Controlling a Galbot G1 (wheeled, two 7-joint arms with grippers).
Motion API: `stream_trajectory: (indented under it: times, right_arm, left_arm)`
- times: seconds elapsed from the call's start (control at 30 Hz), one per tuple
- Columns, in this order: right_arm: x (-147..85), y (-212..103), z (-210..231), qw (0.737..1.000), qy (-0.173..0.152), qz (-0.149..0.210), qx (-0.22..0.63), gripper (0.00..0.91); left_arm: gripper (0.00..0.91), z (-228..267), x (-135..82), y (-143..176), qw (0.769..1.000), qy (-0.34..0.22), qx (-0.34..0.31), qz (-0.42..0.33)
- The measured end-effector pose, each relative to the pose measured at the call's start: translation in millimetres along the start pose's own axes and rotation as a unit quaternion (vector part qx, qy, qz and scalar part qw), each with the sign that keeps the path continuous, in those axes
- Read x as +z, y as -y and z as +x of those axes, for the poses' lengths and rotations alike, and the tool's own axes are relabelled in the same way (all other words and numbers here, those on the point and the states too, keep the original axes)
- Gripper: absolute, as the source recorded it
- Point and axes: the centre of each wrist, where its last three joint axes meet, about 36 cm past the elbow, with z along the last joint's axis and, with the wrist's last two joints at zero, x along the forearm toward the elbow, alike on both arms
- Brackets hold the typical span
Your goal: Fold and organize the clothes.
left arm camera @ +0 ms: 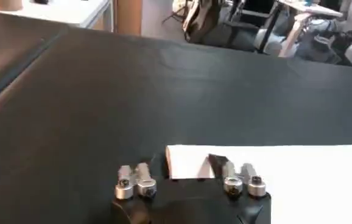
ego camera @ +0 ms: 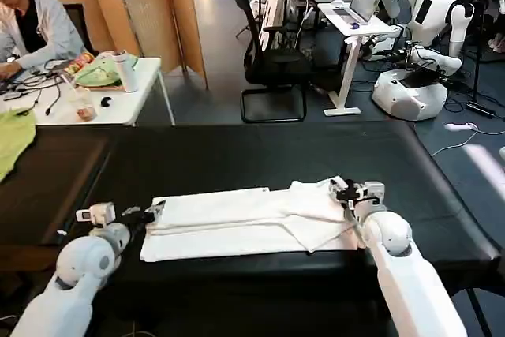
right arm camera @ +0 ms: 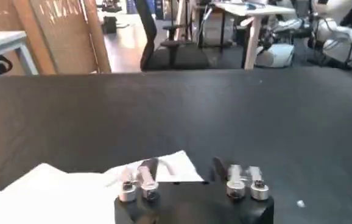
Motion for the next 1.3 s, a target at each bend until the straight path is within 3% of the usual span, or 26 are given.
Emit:
stream_trajectory:
  times: [0.3,0.33,0.37,0.97,1.3]
  right_arm:
    - [7.7,-12.1,8.1,1.0,0.02,-0.005,0.014,0.0]
    - [7.7,-12.2,9.1,1.0,0.019,-0.008,0.006,0.078]
    - [8.1,-12.0,10.9,1.0,0.018,-0.01,-0.005,0.878]
    - [-0.2,6.9,93.4,0.996,0.054,-0.015,-0.068,0.878]
    - [2.2,-4.3,114.4,0.994,0.067,-0.012,-0.08,0.878]
  left_arm:
    - [0.0,-18.4,0.0,6.6,0.997,0.034,-0.008,-0.076]
    - [0.146,-20.9,-1.5,7.5,0.996,0.035,-0.01,-0.081]
    - [0.878,-22.4,-4.1,7.8,0.996,0.037,-0.011,-0.084]
    - [0.878,-7.0,-11.3,-3.7,0.99,0.084,-0.03,-0.109]
    - [0.878,27.4,26.6,7.0,0.994,0.086,-0.024,-0.065]
